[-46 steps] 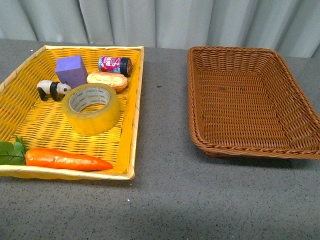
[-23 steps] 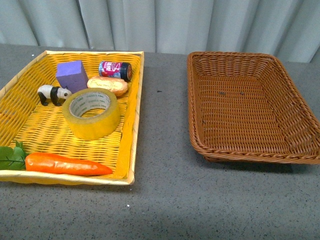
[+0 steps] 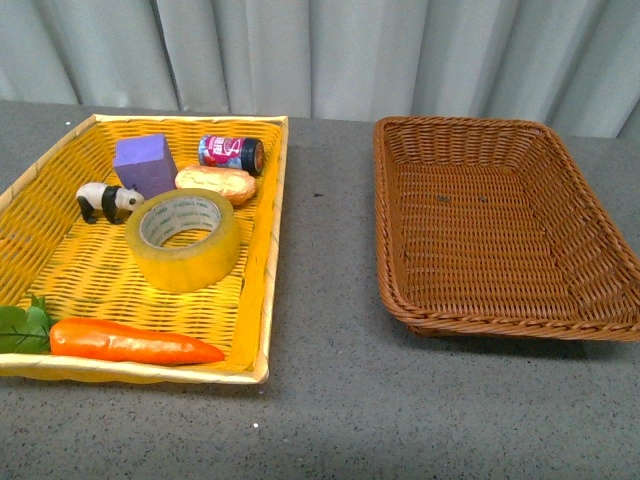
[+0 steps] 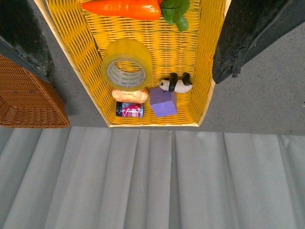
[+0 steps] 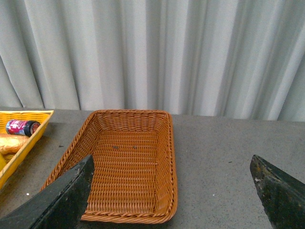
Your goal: Move tape to another basket
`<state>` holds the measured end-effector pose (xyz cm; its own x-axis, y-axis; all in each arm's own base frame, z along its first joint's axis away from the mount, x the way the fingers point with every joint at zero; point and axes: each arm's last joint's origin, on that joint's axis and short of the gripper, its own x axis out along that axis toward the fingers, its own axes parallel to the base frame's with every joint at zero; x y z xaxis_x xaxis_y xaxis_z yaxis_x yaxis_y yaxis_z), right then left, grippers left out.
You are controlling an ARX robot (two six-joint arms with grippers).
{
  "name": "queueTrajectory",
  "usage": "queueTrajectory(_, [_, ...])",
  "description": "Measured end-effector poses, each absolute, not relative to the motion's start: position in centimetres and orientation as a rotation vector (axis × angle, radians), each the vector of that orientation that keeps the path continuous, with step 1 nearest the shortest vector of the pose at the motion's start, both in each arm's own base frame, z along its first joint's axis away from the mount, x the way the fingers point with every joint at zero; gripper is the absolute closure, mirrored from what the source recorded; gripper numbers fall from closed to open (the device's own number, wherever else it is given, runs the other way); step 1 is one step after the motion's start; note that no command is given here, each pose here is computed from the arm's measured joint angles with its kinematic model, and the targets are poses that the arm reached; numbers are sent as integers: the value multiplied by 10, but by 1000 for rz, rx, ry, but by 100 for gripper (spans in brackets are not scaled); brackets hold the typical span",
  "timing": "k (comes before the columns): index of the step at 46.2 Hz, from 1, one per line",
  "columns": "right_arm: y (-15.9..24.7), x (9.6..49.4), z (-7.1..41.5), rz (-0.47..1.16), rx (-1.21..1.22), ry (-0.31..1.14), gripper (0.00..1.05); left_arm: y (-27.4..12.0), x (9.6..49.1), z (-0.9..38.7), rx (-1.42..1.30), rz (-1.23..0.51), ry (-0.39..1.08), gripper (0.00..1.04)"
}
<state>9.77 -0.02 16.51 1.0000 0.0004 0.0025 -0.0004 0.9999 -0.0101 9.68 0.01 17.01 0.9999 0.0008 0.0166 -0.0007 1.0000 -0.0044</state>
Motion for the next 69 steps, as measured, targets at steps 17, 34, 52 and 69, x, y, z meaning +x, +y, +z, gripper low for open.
queueTrajectory(17, [0, 98, 165, 0, -10, -2, 9, 0, 97, 170, -4, 1, -17, 7])
queueTrajectory(34, [0, 98, 165, -1, -10, -3, 9, -2, 106, 162, -152, 250, 129, 7])
queueTrajectory(52, [0, 98, 165, 0, -10, -3, 9, 1, 186, 173, -299, 146, 252, 7])
queueTrajectory(69, [0, 98, 165, 1, -10, -3, 9, 3, 300, 124, -390, 50, 654, 7])
